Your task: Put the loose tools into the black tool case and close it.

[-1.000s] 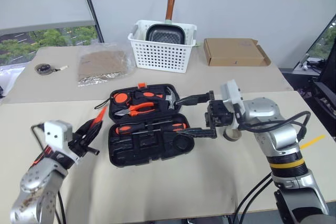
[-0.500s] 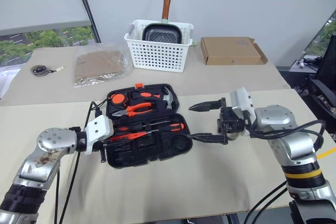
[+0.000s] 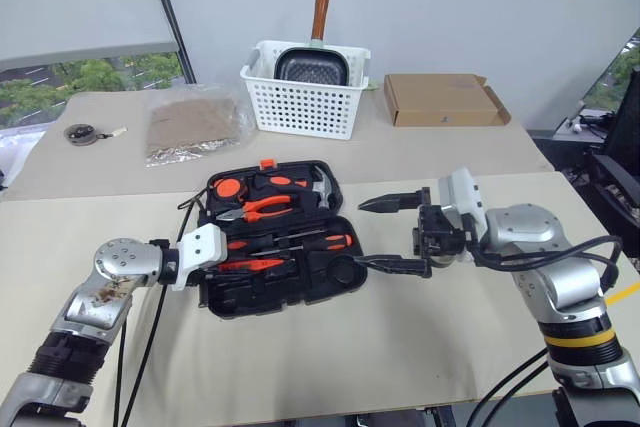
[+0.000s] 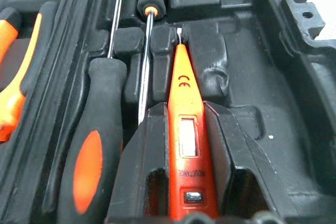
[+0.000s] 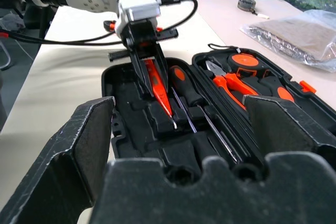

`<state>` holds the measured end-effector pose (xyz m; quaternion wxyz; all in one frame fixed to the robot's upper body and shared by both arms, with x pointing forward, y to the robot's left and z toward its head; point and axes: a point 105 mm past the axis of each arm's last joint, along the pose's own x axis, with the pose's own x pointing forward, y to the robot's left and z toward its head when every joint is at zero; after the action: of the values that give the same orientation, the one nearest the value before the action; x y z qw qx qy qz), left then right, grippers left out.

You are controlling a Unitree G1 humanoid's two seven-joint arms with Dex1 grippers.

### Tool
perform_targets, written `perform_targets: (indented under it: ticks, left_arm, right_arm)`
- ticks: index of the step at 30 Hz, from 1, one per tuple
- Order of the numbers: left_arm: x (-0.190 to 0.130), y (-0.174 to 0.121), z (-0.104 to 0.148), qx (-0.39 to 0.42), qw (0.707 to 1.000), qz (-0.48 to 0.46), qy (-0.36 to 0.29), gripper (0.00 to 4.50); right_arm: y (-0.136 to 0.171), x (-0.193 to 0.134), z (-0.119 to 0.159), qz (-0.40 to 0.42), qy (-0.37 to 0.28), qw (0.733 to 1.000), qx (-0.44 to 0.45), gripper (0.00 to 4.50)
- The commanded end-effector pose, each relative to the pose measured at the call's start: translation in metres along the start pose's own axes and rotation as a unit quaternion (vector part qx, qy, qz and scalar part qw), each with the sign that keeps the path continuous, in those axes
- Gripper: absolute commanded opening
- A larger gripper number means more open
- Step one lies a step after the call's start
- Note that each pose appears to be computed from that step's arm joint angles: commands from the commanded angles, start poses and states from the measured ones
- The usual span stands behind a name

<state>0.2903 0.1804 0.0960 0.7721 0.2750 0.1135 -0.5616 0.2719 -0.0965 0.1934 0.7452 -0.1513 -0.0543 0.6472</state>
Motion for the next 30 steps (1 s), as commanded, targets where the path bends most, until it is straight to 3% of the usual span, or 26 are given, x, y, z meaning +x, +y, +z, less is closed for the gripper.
perform_targets:
  ticks: [1,6,11,17,20,23,26,30]
  left_arm:
    - [0.005,-0.005,-0.019,-0.020,0.999,-0.015,0.045,0.51]
    - [0.007,-0.002,-0.017,-0.028,0.999,-0.011,0.044,0.51]
    - [0.001,0.008,-0.001,-0.031,0.999,0.023,0.006,2.34]
    - [-0.024,0.017,0.050,-0.062,0.986,0.059,-0.141,4.46]
    - [-0.037,0.013,0.063,-0.089,0.978,0.054,-0.179,4.48]
    - [-0.034,0.014,0.059,-0.090,0.980,0.065,-0.167,4.48]
    - [-0.019,0.011,0.044,-0.077,0.986,0.057,-0.134,3.75]
    - [-0.005,0.009,0.034,-0.075,0.988,0.024,-0.130,2.39]
  right_arm:
    - [-0.001,-0.004,0.011,-0.002,-0.009,1.000,-0.021,4.50]
    - [-0.001,-0.004,0.011,-0.004,-0.010,1.000,-0.021,4.50]
    - [0.000,-0.004,0.009,-0.006,-0.010,1.000,-0.020,4.50]
    - [0.000,-0.002,0.008,-0.005,-0.013,1.000,-0.018,4.50]
    - [0.000,-0.001,0.008,-0.004,-0.014,1.000,-0.017,4.50]
    - [0.000,0.001,0.007,-0.002,-0.016,1.000,-0.017,4.50]
    - [0.000,0.004,0.007,0.001,-0.018,1.000,-0.017,4.50]
    - [-0.001,0.004,0.007,0.004,-0.018,1.000,-0.017,4.50]
